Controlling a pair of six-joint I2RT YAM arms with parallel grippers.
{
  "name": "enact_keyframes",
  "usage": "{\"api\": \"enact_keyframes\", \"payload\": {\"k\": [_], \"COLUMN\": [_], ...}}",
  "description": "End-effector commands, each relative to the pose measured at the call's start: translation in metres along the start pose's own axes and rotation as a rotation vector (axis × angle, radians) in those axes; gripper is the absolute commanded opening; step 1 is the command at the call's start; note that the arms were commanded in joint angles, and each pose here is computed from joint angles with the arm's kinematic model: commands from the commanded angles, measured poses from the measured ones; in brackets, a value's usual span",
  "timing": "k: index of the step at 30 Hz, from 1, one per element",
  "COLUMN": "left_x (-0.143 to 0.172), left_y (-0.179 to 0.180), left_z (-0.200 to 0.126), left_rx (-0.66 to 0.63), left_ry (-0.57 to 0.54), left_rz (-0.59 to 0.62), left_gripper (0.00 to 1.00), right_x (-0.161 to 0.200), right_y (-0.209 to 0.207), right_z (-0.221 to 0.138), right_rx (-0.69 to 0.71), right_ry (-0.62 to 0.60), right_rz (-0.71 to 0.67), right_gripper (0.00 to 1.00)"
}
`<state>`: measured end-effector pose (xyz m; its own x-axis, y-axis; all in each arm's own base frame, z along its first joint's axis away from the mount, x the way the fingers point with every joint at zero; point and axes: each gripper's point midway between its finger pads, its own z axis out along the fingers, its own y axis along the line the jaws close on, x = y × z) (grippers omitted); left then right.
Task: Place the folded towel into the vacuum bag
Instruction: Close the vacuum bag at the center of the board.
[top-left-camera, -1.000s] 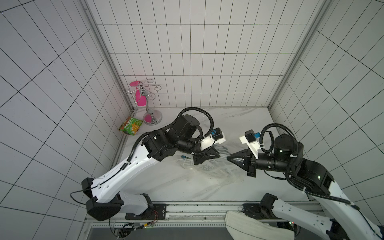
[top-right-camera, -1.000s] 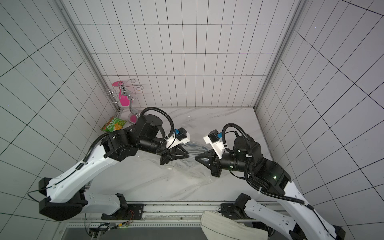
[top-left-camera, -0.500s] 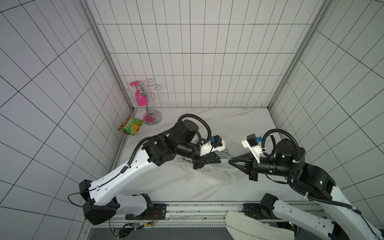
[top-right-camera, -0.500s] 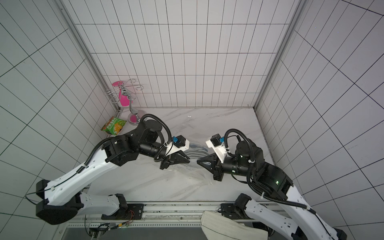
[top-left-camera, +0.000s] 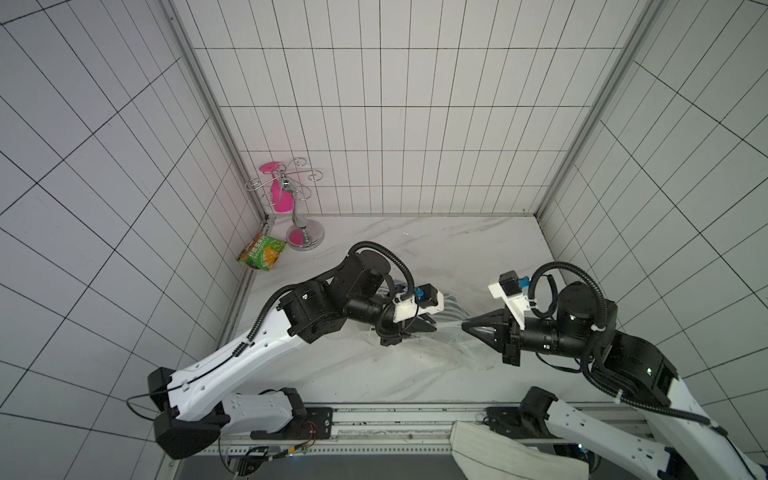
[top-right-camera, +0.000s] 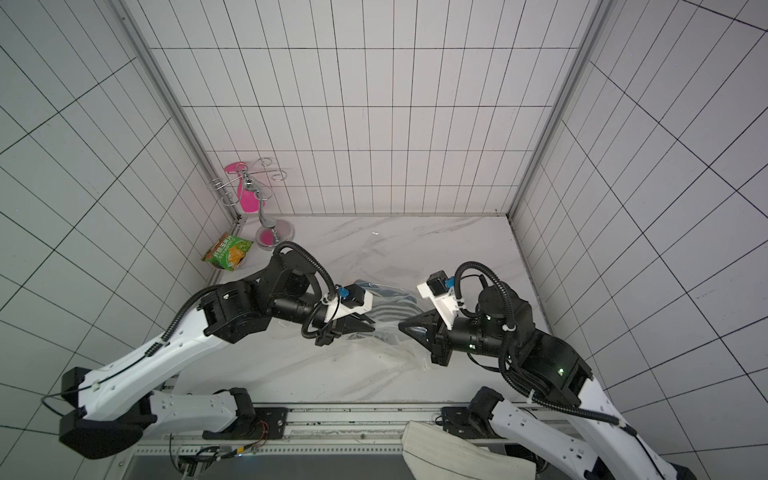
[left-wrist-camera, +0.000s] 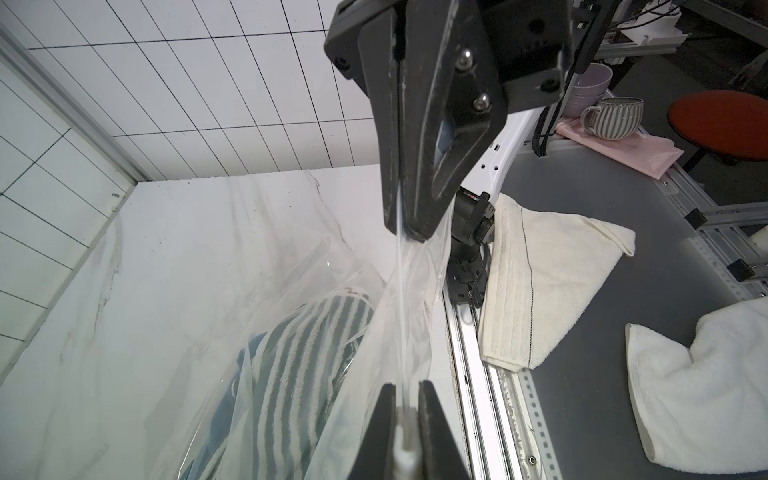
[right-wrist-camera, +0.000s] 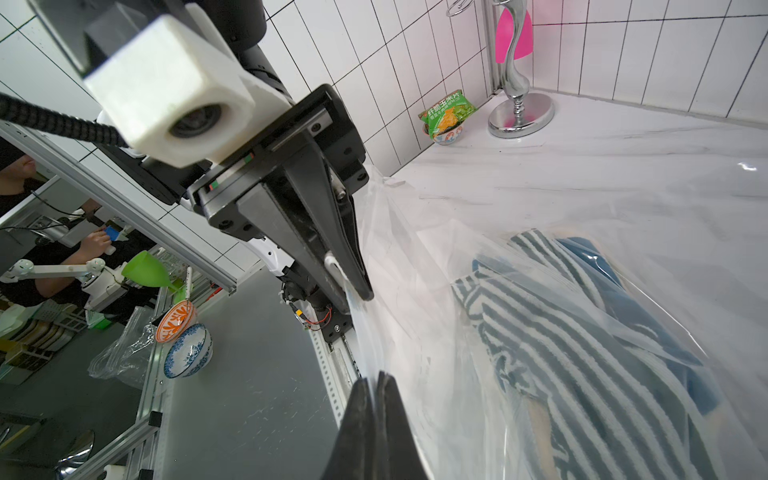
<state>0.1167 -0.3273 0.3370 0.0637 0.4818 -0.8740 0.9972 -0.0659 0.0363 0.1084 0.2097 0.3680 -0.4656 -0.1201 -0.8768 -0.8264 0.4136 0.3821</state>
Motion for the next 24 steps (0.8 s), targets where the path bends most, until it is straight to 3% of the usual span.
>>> {"api": "enact_keyframes", "payload": {"k": [1, 9, 24], "left_x": [0.088, 0.115, 0.108], "left_y": [-0.012, -0.007, -0.008], "left_z": [0.000, -0.003, -0.024], "left_rx": [0.020, -0.035, -0.083], "left_ry": [0.321, 0.401, 0.398], "left_rz": [-0.169, -0.215, -0.215], "left_gripper": [0.00, 0.00, 0.00], "right_x": [-0.044, -0.048, -0.061], "right_y": [0.011, 0.009, 0.009], "right_z": [-0.033, -0.038, -0.055], "right_rx": [0.025, 0.048, 0.106], "right_ry": [-0.212, -0.231, -0.275], "right_rz": [-0.062, -0.064, -0.088], "right_gripper": [0.00, 0.00, 0.00]}}
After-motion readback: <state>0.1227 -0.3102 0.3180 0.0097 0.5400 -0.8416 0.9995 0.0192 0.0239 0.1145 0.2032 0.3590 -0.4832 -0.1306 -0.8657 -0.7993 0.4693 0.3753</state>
